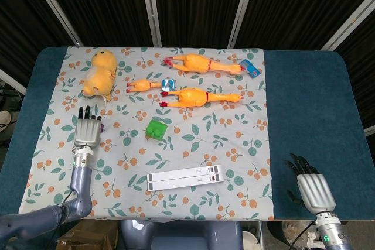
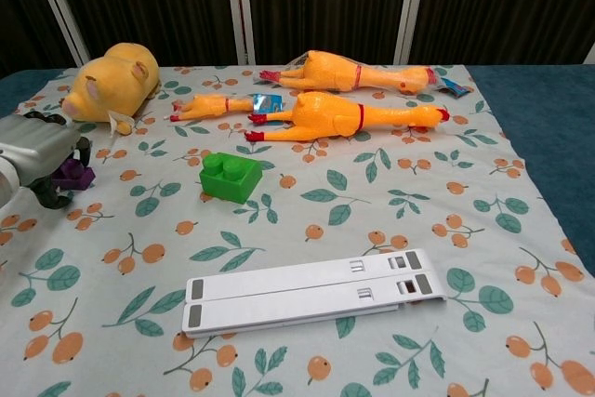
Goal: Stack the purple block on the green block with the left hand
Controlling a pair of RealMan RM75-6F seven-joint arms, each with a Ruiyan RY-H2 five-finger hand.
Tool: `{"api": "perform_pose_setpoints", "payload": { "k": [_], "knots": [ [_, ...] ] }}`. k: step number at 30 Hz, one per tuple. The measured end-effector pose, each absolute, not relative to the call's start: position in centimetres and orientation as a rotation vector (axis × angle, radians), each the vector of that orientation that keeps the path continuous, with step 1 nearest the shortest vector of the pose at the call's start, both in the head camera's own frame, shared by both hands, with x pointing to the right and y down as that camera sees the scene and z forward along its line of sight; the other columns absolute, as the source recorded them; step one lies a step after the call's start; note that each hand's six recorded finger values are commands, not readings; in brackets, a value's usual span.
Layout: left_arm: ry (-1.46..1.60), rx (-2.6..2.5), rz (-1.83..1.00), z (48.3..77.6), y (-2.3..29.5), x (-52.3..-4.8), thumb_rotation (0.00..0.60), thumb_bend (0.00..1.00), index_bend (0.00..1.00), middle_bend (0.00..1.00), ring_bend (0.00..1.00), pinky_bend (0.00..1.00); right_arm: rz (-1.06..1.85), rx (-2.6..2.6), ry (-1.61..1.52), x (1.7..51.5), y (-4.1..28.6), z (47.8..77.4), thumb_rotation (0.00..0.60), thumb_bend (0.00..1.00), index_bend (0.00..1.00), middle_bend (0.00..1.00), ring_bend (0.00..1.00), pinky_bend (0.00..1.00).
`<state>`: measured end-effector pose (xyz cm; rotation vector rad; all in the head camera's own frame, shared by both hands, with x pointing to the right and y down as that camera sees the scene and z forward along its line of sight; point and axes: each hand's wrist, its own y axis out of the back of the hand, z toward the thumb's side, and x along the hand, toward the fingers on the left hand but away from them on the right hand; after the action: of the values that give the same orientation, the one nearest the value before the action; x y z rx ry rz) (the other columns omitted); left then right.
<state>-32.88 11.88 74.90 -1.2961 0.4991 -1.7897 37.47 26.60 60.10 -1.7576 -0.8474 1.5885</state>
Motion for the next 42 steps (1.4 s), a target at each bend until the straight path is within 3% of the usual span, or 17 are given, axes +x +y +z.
{"api": "perform_pose_setpoints", "payload": {
  "k": [28, 33, 42],
  "knots": [
    [0.411, -1.225, -1.785, 74.6, 12.9, -32.5, 0.6, 0.31, 0.4, 0.38, 0.01, 0.0, 1.583, -1.763, -0.852, 37.5, 26.6, 59.9, 0.6, 0.29, 0.18, 0.08, 0.09, 0.27],
    [0.389, -1.208, -1.788, 74.9, 13.2, -32.4, 0.6, 0.41, 0.4, 0.38, 0.01, 0.0, 1.585, -1.764, -0.852, 37.6, 26.6, 60.0, 0.6, 0.29, 0.18, 0.08, 0.09, 0.27],
    [0.372, -1.189, -1.779, 75.1, 13.3, -32.1, 0.6, 0.4, 0.45, 0.43, 0.01, 0.0, 1.584, -1.767, -0.844, 37.4, 26.6, 60.1, 0.6, 0.29, 0.19, 0.08, 0.09, 0.27]
  ]
}}
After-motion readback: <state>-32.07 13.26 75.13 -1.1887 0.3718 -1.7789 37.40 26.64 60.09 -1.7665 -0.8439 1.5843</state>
